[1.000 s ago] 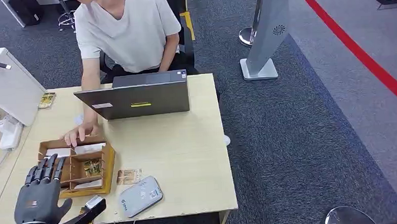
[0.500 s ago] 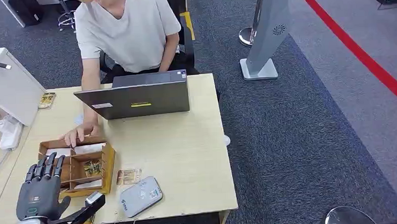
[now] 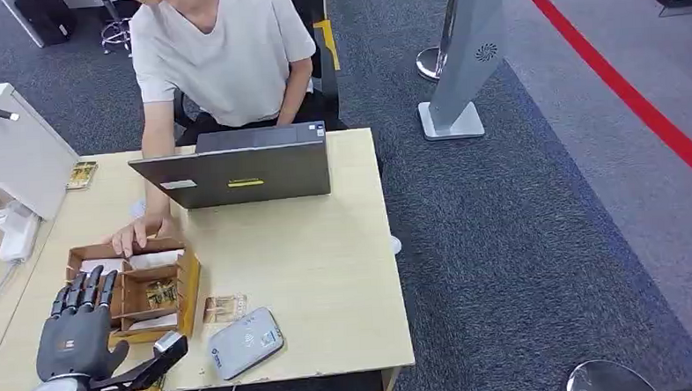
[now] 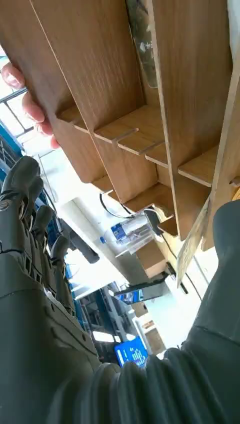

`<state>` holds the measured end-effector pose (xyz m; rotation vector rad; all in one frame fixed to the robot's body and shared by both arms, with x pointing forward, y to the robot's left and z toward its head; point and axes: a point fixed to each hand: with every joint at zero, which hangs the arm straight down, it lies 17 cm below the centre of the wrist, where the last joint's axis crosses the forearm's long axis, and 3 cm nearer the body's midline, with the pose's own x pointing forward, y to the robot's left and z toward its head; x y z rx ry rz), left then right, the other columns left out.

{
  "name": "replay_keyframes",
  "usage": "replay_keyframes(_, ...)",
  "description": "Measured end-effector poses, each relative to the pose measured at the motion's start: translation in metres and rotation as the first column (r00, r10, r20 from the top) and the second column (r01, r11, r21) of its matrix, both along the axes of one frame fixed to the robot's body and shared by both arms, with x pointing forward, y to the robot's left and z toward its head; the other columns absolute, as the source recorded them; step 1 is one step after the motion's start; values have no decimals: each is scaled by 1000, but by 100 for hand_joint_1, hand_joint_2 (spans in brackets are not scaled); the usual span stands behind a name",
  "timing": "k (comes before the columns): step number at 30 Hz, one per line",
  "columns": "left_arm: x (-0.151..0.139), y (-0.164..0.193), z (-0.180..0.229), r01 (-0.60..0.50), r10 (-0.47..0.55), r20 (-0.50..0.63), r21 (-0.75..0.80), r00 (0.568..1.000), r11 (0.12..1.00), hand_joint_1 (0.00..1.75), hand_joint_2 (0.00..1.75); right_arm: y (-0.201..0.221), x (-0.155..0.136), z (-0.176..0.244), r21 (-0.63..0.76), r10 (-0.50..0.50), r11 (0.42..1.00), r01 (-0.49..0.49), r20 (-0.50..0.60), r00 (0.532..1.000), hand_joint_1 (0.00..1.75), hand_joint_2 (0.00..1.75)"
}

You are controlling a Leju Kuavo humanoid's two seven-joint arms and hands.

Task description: Pass the card to the sensor for recognition and then transmit it.

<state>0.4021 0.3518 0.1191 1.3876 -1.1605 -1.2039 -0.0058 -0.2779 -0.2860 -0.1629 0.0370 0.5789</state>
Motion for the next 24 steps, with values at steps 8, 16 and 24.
replay_keyframes(8, 0, 3, 0, -14, 14, 1, -3, 1000, 1000, 0, 175, 0, 0, 0, -1, 0, 1000, 0, -2, 1000, 0, 175)
replay_keyframes(16, 0, 13, 2, -36, 36, 2, -1, 999, 999, 0, 175, 0, 0, 0, -1, 0, 1000, 0, -2, 1000, 0, 175)
replay_keyframes(24, 0, 17, 2, -46, 46, 2, -2, 999, 999, 0, 175, 0, 0, 0, -2, 1, 1000, -1, -3, 1000, 0, 175)
